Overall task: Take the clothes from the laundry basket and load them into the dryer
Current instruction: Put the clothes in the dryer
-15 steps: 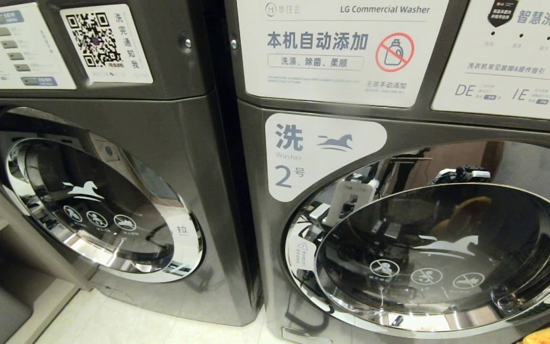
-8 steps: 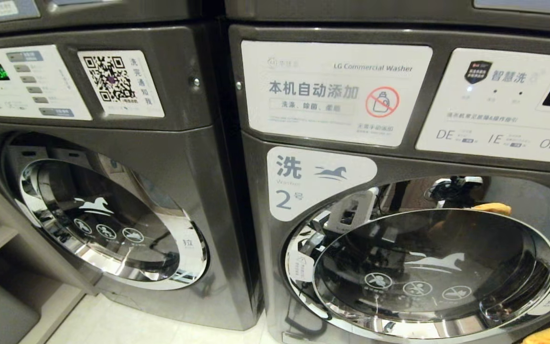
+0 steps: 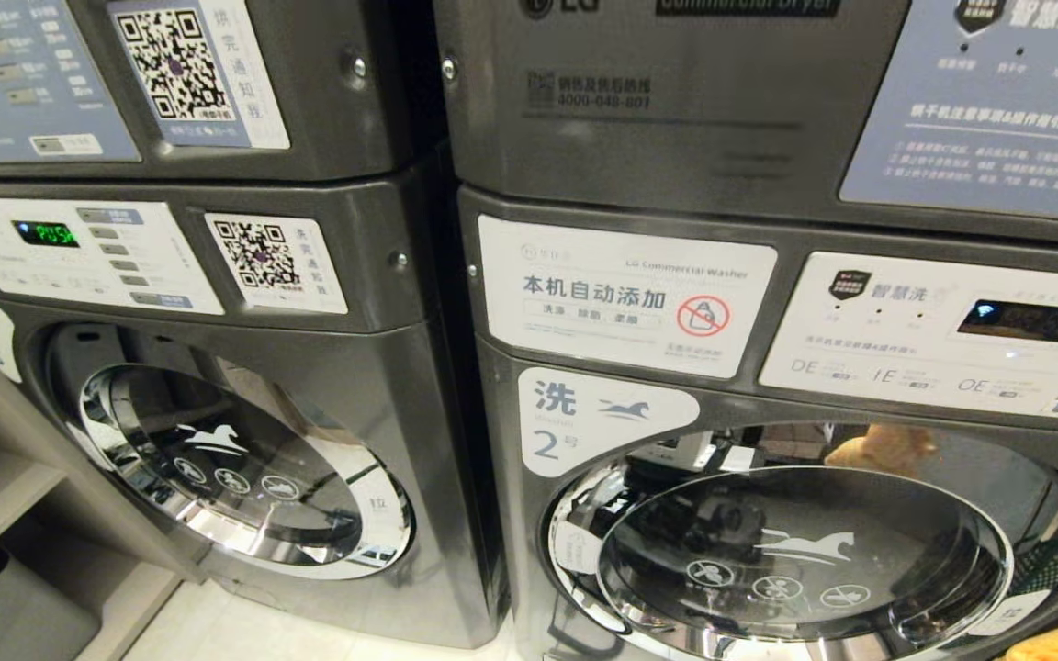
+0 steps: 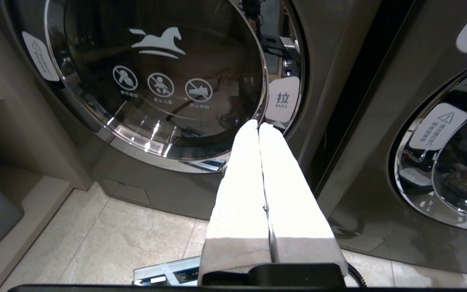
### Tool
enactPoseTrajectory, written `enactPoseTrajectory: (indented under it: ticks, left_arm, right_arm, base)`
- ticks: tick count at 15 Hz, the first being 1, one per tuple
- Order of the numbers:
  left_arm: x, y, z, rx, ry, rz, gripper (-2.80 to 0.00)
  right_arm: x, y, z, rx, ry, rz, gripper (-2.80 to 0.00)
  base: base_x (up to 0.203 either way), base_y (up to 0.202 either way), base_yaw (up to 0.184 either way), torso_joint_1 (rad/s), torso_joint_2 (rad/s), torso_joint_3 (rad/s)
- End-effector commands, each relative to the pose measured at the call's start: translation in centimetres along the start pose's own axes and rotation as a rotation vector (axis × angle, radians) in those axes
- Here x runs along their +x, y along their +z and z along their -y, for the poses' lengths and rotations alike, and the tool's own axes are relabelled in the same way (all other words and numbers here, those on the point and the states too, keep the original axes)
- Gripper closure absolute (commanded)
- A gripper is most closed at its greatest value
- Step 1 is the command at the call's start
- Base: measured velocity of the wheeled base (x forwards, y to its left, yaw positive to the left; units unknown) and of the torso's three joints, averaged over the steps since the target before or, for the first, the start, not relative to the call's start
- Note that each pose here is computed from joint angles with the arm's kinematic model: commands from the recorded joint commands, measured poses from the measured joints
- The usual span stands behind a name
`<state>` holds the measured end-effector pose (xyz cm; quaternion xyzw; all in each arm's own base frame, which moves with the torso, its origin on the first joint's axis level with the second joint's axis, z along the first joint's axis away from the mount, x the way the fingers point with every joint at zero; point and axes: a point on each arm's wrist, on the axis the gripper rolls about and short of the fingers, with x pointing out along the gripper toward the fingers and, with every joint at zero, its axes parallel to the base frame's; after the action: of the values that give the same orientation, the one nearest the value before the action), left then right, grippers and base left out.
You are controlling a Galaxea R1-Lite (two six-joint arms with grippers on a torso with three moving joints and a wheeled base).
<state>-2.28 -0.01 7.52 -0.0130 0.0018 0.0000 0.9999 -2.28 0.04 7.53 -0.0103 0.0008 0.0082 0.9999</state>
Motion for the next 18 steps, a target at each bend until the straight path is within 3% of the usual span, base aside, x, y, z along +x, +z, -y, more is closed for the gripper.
enactPoseTrajectory:
  ticks: [1,18]
  left_arm:
    - [0.01,-0.04,0.00,0.000,0.000,-0.001,0.00]
    - [0.01,-0.04,0.00,-0.002,0.003,-0.001,0.00]
  right_arm:
    - [0.01,0.01,0.00,-0.001,0.001,-0.001,0.00]
    - [0.01,0.00,0.00,-0.001,0.002,-0.001,0.00]
  base:
    - [0.000,0.000,0.000,0.178,-0.48,-0.309]
    - [0.000,0.000,0.000,0.229,-0.54,-0.312]
